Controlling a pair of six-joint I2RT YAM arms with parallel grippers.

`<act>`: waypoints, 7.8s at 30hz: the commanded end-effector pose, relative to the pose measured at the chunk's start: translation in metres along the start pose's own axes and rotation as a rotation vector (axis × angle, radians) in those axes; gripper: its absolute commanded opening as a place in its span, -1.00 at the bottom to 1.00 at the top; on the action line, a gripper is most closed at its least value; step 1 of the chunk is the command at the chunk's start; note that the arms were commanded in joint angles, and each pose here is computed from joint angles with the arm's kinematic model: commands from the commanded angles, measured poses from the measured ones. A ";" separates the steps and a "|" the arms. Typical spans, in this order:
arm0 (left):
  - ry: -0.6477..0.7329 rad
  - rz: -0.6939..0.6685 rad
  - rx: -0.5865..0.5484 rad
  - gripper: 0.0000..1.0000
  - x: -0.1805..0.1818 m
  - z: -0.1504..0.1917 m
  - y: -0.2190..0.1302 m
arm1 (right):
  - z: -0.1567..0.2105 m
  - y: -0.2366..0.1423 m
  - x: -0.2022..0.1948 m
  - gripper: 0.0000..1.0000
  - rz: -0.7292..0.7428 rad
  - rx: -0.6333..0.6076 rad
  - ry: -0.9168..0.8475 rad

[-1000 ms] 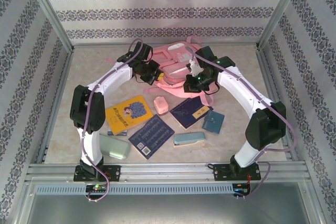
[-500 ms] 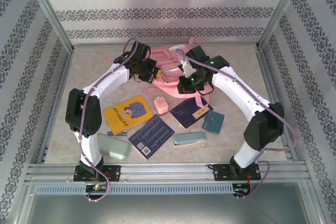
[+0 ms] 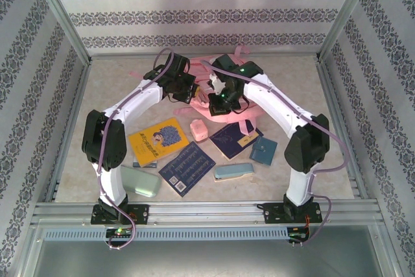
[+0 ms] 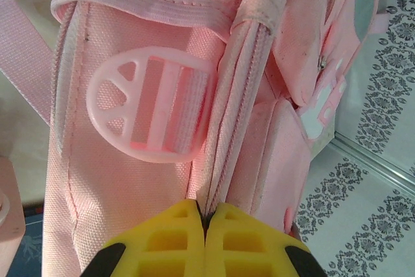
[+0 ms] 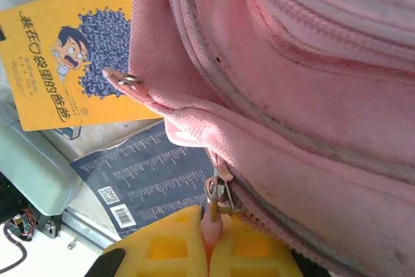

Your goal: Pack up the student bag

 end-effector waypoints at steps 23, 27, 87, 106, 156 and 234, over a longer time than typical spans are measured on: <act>-0.132 0.312 -0.044 -1.00 -0.002 0.035 -0.084 | -0.021 -0.030 -0.008 -1.00 0.048 -0.166 -0.098; -0.150 0.335 -0.079 -1.00 -0.001 0.032 -0.091 | -0.012 -0.033 -0.014 -1.00 0.089 -0.150 -0.139; -0.075 0.155 -0.159 0.35 0.028 -0.040 -0.103 | -0.034 -0.040 -0.054 -1.00 0.013 -0.244 -0.020; -0.066 0.156 0.039 0.02 -0.026 -0.049 -0.048 | -0.028 -0.039 -0.054 -1.00 -0.002 -0.236 -0.033; -0.315 0.168 -0.071 -1.00 -0.044 -0.031 -0.068 | -0.048 -0.017 0.000 -1.00 0.001 -0.195 -0.190; 1.091 -0.173 -0.029 0.48 -0.047 0.014 -0.073 | 0.098 -0.079 -0.071 -0.15 0.032 -0.475 0.408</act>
Point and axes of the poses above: each hand's point on the last joint's axis, 136 mm out from that joint toward the fingers, its own y axis out along the fingers, its own x axis along the line the jaws close on, z = x × y, the point moved 8 cm from there along -y, back along the fingers, and after that the axes turned 15 degrees about -y, right-handed, at the moved point
